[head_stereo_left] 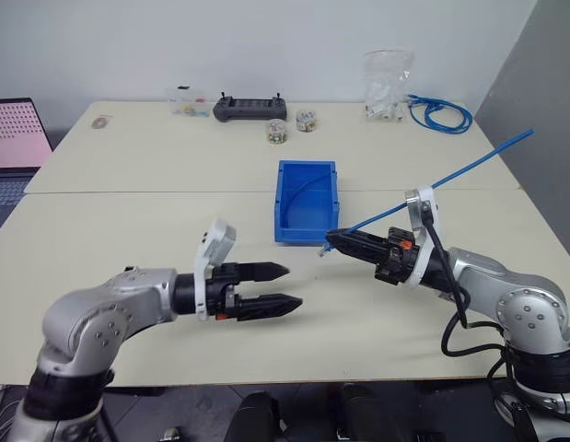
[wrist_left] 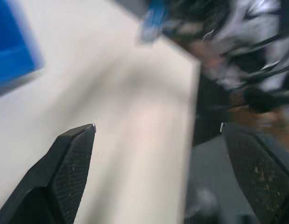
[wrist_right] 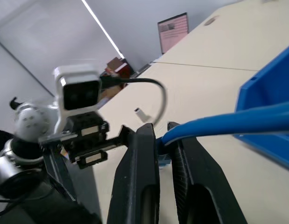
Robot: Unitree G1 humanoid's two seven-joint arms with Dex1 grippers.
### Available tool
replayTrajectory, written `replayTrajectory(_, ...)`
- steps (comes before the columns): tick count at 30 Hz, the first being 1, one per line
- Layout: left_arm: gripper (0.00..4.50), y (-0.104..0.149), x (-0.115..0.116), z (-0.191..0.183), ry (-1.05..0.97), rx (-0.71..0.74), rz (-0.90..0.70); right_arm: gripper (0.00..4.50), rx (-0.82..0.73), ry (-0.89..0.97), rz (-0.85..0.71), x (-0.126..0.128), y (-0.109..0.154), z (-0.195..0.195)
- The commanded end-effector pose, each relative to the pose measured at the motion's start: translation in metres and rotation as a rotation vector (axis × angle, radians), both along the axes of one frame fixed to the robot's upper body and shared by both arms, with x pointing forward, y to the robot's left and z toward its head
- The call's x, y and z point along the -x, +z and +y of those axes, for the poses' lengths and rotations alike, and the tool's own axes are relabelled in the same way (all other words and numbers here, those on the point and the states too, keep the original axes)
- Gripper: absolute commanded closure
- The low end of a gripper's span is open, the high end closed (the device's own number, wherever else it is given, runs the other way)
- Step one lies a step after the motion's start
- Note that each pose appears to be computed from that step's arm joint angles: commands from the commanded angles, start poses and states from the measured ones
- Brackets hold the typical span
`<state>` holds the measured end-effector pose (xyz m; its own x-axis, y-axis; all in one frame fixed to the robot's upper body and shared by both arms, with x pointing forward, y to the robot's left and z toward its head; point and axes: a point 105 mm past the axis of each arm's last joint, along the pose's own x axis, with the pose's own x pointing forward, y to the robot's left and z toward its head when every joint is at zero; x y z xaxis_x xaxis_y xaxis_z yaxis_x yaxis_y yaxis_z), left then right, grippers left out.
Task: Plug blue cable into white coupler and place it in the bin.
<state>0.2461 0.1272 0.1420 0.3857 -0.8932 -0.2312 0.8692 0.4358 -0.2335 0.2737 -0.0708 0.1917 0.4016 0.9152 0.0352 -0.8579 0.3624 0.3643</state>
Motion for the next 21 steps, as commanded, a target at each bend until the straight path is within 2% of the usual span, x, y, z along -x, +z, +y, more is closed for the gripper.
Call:
replayTrajectory(1, 0.00, 0.001, -0.015, 0.032, 0.358, -0.091, -0.253, 4.41, 0.004, 0.036, -0.065, 0.003, 0.003, 0.009)
replayTrajectory(4, 0.00, -0.018, -0.004, 0.055, 0.539, -0.189, -0.300, 4.42, 0.006, 0.055, -0.061, 0.005, -0.002, 0.013)
replayTrajectory(8, 0.00, -0.043, 0.016, 0.088, 0.745, -0.230, -0.243, 4.42, 0.014, 0.080, -0.060, 0.004, -0.006, 0.017)
replayTrajectory(13, 0.00, -0.061, 0.035, 0.136, 0.968, -0.252, -0.165, 4.42, 0.019, 0.097, -0.069, 0.000, -0.006, 0.020)
replayTrajectory(16, 0.00, -0.063, 0.037, 0.162, 1.030, -0.257, -0.139, 4.42, 0.021, 0.105, -0.074, -0.001, -0.007, 0.022)
replayTrajectory(19, 0.00, -0.060, 0.033, 0.176, 1.002, -0.232, -0.099, 4.42, 0.018, 0.115, -0.075, -0.001, -0.007, 0.024)
replayTrajectory(21, 0.00, -0.055, 0.024, 0.185, 0.975, -0.274, -0.116, 4.42, 0.016, 0.121, -0.075, 0.000, -0.007, 0.026)
